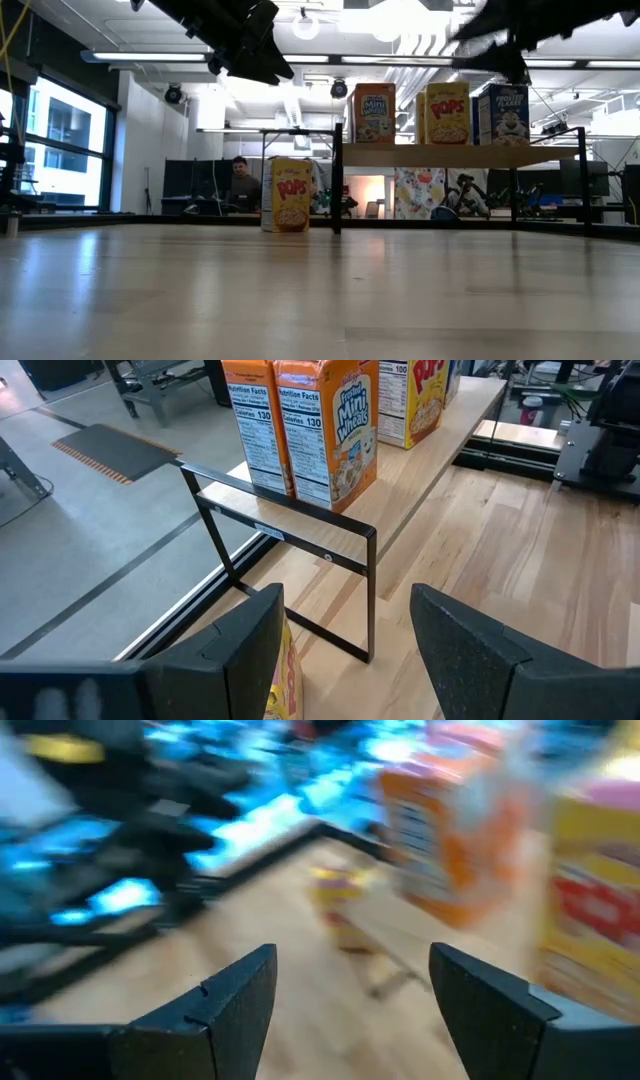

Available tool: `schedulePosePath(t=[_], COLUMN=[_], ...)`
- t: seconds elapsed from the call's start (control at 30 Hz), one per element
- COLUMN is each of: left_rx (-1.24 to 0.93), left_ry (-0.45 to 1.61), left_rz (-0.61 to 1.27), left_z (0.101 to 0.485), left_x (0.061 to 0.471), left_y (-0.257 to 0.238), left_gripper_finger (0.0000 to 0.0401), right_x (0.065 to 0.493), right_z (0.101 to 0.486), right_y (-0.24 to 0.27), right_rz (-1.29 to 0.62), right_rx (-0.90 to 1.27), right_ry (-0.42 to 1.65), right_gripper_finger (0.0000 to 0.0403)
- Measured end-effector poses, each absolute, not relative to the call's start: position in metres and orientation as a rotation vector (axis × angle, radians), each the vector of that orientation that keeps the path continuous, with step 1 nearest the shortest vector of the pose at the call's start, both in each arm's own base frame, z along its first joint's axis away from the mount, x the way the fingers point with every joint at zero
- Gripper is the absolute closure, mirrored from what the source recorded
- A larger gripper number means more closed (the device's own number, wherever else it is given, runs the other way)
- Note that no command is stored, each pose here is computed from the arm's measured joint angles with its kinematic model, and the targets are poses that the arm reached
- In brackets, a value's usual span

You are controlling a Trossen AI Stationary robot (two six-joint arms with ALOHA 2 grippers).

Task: Stack cereal on shelf
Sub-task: Put the orange cereal box on the shelf aligned with the other orange cereal boxes

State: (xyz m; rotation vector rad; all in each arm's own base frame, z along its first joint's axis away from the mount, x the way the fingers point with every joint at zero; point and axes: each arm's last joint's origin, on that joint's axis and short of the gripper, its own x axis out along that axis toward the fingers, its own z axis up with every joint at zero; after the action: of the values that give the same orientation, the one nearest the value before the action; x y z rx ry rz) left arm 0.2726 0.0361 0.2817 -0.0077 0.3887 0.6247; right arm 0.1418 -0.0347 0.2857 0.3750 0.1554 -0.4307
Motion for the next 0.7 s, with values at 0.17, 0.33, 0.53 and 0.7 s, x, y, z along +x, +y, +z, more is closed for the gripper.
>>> schedulePosePath(t=[0.17, 0.33, 0.53, 0.7], left_rx=[-0.008, -0.008, -0.008, -0.008], left_ry=[0.389, 0.388, 0.388, 0.388], left_rz=[0.625, 0.625, 0.625, 0.625], left_z=[0.282, 0.282, 0.282, 0.282], left_x=[0.273, 0.273, 0.273, 0.273], left_y=[0.036, 0.036, 0.036, 0.036], left_gripper_finger=[0.0192, 0.0192, 0.0192, 0.0192], right_x=[0.137, 0.128, 0.119, 0.111], right_z=[0.307, 0.327, 0.346, 0.373], right_y=[-0.025, -0.016, -0.01, -0.006], right_rz=[-0.091, 0.189, 0.367, 0.451], right_rx=[0.33, 0.259, 0.165, 0.086], right_ry=[0.003, -0.151, -0.322, -0.359], right_gripper_finger=[0.0148, 0.0148, 0.0148, 0.0148])
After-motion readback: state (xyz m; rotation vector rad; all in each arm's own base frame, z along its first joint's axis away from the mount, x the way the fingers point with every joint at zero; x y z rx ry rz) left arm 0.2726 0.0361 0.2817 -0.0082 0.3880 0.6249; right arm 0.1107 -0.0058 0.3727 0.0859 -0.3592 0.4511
